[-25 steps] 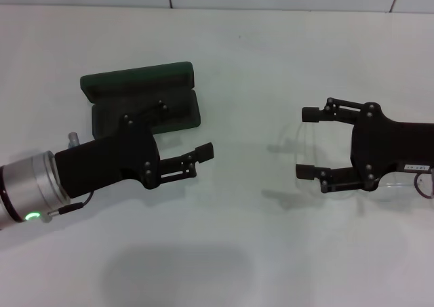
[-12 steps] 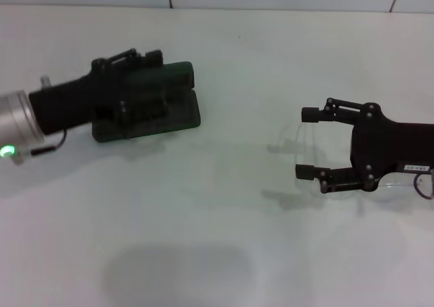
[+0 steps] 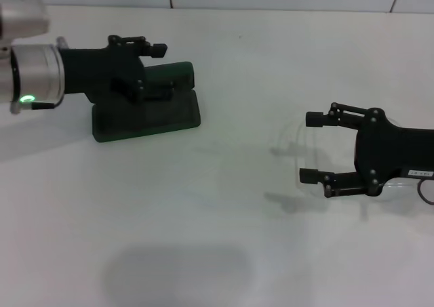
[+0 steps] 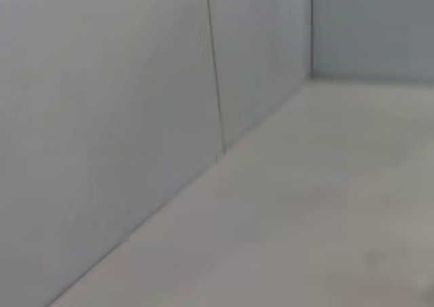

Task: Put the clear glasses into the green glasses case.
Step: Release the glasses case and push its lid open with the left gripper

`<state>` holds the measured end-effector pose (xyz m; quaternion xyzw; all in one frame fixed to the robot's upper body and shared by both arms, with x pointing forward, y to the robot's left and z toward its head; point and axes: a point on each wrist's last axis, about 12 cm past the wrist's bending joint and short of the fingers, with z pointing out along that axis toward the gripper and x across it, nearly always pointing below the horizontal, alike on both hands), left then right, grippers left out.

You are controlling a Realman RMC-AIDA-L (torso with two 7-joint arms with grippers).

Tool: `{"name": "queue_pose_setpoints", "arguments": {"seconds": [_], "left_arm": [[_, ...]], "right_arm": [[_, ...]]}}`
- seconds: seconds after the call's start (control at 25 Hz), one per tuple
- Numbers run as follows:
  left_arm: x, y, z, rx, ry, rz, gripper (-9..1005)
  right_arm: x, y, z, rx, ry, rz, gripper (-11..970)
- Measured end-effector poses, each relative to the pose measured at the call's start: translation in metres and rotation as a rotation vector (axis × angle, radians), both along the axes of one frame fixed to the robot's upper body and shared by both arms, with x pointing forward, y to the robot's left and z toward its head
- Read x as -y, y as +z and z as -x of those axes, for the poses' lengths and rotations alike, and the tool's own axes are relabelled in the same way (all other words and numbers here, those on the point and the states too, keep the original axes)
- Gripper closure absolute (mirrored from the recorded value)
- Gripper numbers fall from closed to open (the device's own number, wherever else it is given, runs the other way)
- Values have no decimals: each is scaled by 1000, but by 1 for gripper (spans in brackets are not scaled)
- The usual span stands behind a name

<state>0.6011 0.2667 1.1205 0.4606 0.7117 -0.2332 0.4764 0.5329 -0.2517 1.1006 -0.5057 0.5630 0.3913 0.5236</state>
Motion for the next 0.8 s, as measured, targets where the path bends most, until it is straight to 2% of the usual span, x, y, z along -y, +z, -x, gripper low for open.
{"name": "queue_pose_setpoints", "arguments": {"seconds": [0.16, 0.28, 0.44, 0.64, 0.8], "left_arm": [[10, 3, -5, -6, 51, -161, 243], [18, 6, -6, 5, 74, -237, 246], [25, 8, -5, 21, 76, -266, 251], [21, 10, -7, 18, 90, -278, 258], [18, 9, -10, 6, 113, -330, 264]], "right_arm": [[1, 0, 0, 0, -6, -1, 92], [1, 0, 0, 1, -10, 0, 92], [1, 0, -1, 5, -7, 3, 92], [1, 0, -2, 5, -8, 5, 92], [2, 0, -1, 5, -8, 8, 92]]}}
